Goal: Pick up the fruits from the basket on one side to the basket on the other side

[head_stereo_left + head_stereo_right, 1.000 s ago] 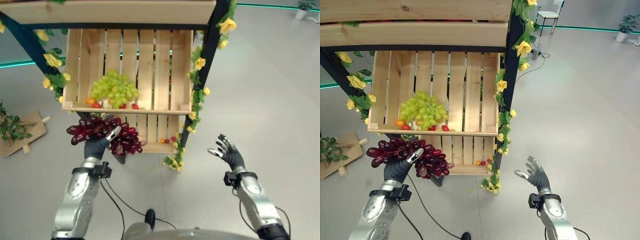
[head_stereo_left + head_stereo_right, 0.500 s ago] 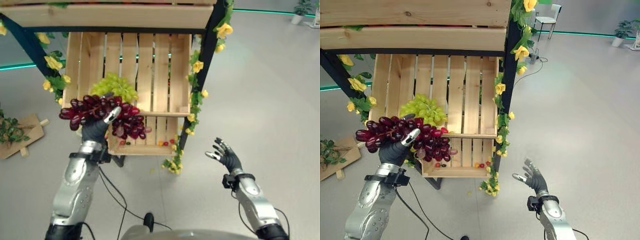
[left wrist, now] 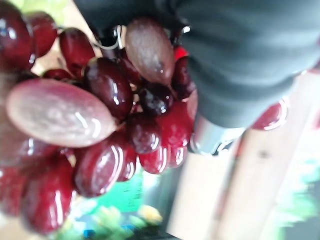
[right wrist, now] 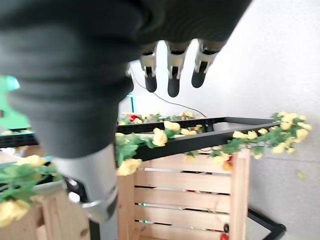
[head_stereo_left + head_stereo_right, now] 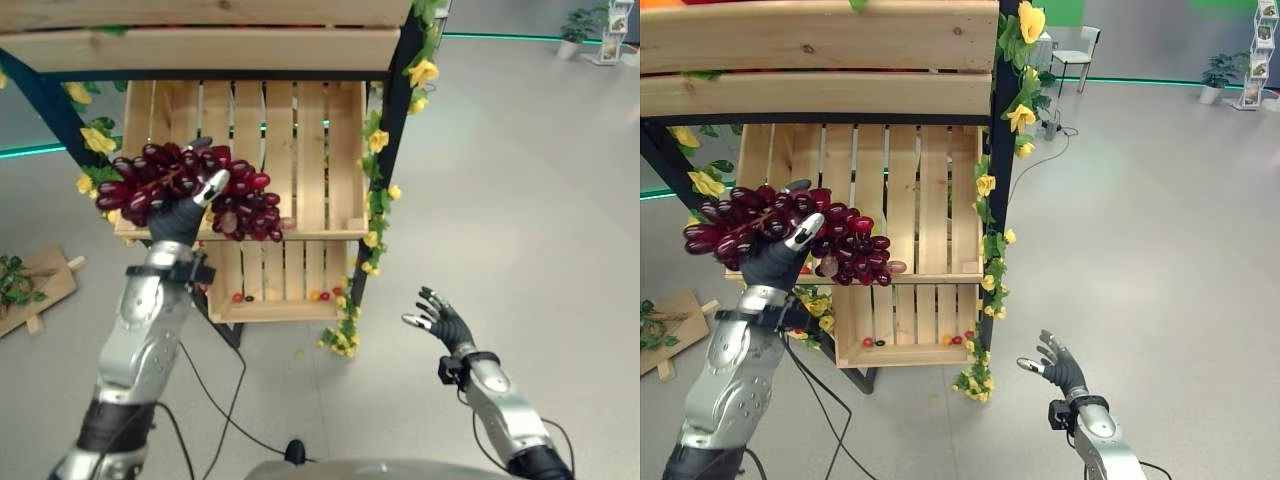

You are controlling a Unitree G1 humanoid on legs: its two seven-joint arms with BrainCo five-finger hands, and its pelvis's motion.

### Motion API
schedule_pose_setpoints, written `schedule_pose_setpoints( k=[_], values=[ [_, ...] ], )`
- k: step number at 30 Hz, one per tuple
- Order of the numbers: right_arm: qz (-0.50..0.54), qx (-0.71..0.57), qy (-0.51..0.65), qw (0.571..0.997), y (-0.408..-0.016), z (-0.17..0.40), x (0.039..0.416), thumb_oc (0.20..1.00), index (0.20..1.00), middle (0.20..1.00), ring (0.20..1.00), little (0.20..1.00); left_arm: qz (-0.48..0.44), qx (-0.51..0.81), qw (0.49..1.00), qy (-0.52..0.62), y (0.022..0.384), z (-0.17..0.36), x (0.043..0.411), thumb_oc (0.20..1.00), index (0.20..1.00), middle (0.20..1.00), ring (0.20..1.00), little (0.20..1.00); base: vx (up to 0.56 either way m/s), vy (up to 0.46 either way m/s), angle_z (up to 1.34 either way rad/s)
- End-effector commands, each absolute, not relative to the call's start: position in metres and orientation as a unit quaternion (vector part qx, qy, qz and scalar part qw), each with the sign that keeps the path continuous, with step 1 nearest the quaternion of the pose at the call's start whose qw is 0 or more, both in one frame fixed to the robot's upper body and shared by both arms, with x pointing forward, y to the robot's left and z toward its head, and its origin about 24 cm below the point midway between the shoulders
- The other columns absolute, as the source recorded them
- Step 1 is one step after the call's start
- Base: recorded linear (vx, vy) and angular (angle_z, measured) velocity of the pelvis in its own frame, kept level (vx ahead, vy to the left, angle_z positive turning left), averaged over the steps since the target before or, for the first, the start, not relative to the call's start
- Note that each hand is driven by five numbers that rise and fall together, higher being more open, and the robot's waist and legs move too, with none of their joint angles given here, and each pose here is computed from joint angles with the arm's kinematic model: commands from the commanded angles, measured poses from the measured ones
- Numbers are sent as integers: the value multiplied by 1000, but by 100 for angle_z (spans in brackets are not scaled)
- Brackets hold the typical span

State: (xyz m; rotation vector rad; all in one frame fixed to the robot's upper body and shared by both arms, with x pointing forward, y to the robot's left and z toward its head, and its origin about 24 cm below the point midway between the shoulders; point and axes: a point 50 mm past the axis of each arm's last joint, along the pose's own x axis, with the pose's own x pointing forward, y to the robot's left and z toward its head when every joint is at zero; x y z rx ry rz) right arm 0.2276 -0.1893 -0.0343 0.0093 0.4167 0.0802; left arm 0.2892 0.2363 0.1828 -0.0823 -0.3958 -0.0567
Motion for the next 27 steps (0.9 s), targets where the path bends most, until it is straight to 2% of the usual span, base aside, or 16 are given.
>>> schedule_pose_setpoints(
  k=[1,4,6,7,9,11,12,13,14,15,16,18,22,24,27],
  values=[
    [67,-18,161,984,-188,-14,245,1000,1000,1000,1000,1000,18,8,967,-255,259,234,314,200,200,200,200,200,27,4,-7],
    [70,-21,166,983,-187,-16,244,1000,1000,1000,1000,1000,41,66,966,-247,270,247,324,200,200,200,200,200,12,4,-7],
    [81,-26,169,982,-183,-18,245,1000,1000,1000,1000,1000,90,164,956,-226,287,282,347,200,200,200,200,200,0,0,0],
    [86,-26,169,982,-180,-18,245,1000,1000,1000,1000,1000,98,150,961,-210,289,282,355,200,200,200,200,200,-5,-7,-3],
    [92,-34,169,981,-179,-18,247,1000,1000,1000,1000,1000,132,293,930,-179,298,308,364,200,200,200,200,200,-26,-2,-12],
    [94,-28,162,982,-177,-16,248,1000,1000,1000,1000,1000,147,300,927,-172,296,313,371,200,200,200,200,200,-34,1,-13],
    [93,-31,150,984,-175,-13,252,1000,1000,1000,1000,1000,183,409,881,-151,293,324,379,200,200,200,200,200,0,0,0],
    [93,-31,150,984,-175,-13,252,1000,1000,1000,1000,1000,183,409,881,-151,293,324,379,247,247,247,247,247,-47,11,0],
    [90,-33,143,985,-175,-11,253,1000,1000,1000,1000,1000,206,486,837,-142,293,334,380,1000,1000,1000,1000,1000,-60,11,-4],
    [81,-36,126,988,-178,-5,256,1000,1000,1000,1000,1000,215,607,746,-169,271,355,381,1000,1000,1000,1000,1000,-60,11,-4],
    [81,-36,126,988,-178,-4,256,1000,1000,1000,1000,1000,216,607,746,-169,271,355,381,1000,1000,1000,1000,1000,-66,5,-5],
    [64,-25,113,991,-183,-1,253,1000,1000,1000,1000,1000,219,670,679,-204,261,362,374,1000,1000,1000,1000,1000,0,0,0],
    [51,-24,116,992,-190,-2,250,1000,1000,1000,1000,1000,209,694,661,-195,263,354,372,1000,1000,1000,1000,1000,10,-11,-13],
    [50,-24,117,992,-190,-3,250,1000,1000,1000,1000,1000,198,693,665,-198,261,349,373,1000,1000,1000,1000,1000,14,-17,-6],
    [48,-24,125,991,-192,-6,247,1000,1000,1000,1000,1000,194,661,696,-202,268,344,368,1000,1000,1000,1000,1000,14,-13,9]
  ],
)
